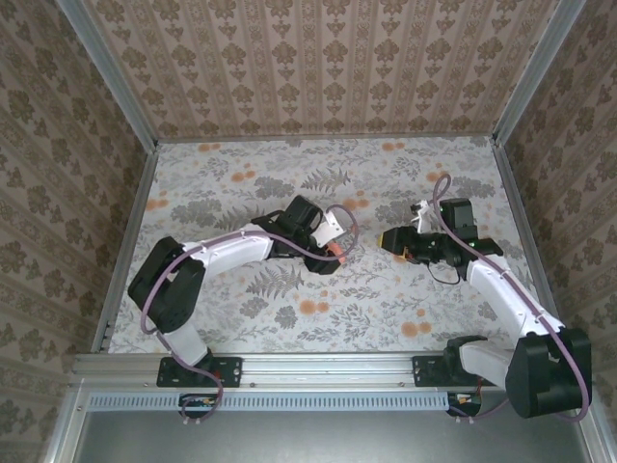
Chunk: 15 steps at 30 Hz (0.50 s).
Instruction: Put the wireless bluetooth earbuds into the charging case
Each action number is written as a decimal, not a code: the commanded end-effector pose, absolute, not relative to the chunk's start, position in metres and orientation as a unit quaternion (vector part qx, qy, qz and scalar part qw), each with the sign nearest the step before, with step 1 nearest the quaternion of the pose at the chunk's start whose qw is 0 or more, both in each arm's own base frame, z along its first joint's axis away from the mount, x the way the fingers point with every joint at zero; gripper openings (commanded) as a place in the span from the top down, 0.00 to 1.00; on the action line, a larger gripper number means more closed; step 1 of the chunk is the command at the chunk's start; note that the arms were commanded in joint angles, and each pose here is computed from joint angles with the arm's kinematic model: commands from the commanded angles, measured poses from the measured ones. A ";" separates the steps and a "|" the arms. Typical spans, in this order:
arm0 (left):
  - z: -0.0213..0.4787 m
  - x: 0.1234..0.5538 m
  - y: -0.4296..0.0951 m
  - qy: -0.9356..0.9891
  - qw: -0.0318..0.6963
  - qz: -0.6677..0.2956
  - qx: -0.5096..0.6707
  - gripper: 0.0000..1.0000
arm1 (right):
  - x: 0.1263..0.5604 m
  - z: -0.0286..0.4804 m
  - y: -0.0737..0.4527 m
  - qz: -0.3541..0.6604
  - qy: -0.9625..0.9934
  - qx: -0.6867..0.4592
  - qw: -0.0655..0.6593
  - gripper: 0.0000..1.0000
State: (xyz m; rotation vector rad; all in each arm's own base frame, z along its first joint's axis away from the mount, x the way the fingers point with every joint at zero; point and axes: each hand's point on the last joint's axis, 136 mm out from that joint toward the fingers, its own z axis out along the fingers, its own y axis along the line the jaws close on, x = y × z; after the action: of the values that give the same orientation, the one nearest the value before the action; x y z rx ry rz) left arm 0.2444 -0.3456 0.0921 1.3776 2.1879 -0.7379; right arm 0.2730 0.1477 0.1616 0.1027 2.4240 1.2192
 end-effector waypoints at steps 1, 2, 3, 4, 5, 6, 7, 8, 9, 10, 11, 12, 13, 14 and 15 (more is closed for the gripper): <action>0.122 0.242 -0.355 0.752 0.277 -0.315 0.508 0.51 | 0.273 0.167 0.156 0.461 0.862 0.007 0.208 0.51; 0.126 0.241 -0.356 0.745 0.287 -0.322 0.509 0.51 | 0.274 0.169 0.159 0.468 0.859 0.002 0.206 0.52; 0.130 0.240 -0.355 0.739 0.295 -0.326 0.510 0.51 | 0.274 0.170 0.161 0.473 0.857 -0.002 0.204 0.52; 0.132 0.238 -0.354 0.734 0.301 -0.330 0.511 0.52 | 0.275 0.172 0.164 0.479 0.854 -0.007 0.202 0.53; 0.136 0.237 -0.353 0.729 0.309 -0.332 0.513 0.52 | 0.275 0.173 0.167 0.484 0.853 -0.013 0.197 0.53; 0.138 0.235 -0.352 0.725 0.312 -0.334 0.516 0.52 | 0.274 0.175 0.171 0.488 0.851 -0.021 0.193 0.53; 0.140 0.233 -0.351 0.720 0.316 -0.335 0.519 0.52 | 0.273 0.177 0.177 0.493 0.848 -0.032 0.189 0.53; 0.142 0.232 -0.351 0.717 0.319 -0.335 0.521 0.52 | 0.272 0.179 0.182 0.497 0.846 -0.043 0.187 0.53; 0.144 0.231 -0.350 0.714 0.324 -0.335 0.523 0.52 | 0.271 0.181 0.186 0.500 0.844 -0.053 0.185 0.53; 0.146 0.230 -0.349 0.711 0.327 -0.337 0.524 0.52 | 0.269 0.184 0.191 0.505 0.841 -0.064 0.183 0.53; 0.148 0.230 -0.349 0.709 0.330 -0.338 0.524 0.52 | 0.268 0.186 0.196 0.509 0.838 -0.075 0.182 0.53; 0.148 0.229 -0.349 0.708 0.331 -0.338 0.524 0.52 | 0.267 0.188 0.199 0.512 0.836 -0.082 0.181 0.53; 0.150 0.229 -0.349 0.707 0.333 -0.339 0.524 0.52 | 0.266 0.189 0.202 0.515 0.833 -0.090 0.180 0.53; 0.150 0.228 -0.349 0.707 0.332 -0.340 0.524 0.52 | 0.265 0.192 0.205 0.517 0.831 -0.097 0.181 0.53; 0.150 0.228 -0.349 0.707 0.333 -0.340 0.524 0.53 | 0.264 0.193 0.207 0.518 0.830 -0.101 0.181 0.53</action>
State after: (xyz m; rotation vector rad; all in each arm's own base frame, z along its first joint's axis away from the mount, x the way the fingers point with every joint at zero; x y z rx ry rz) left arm 0.2294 -0.3481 0.1387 1.3564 1.9169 -0.8667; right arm 0.2644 0.1963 0.1749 -0.1698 2.4142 1.4127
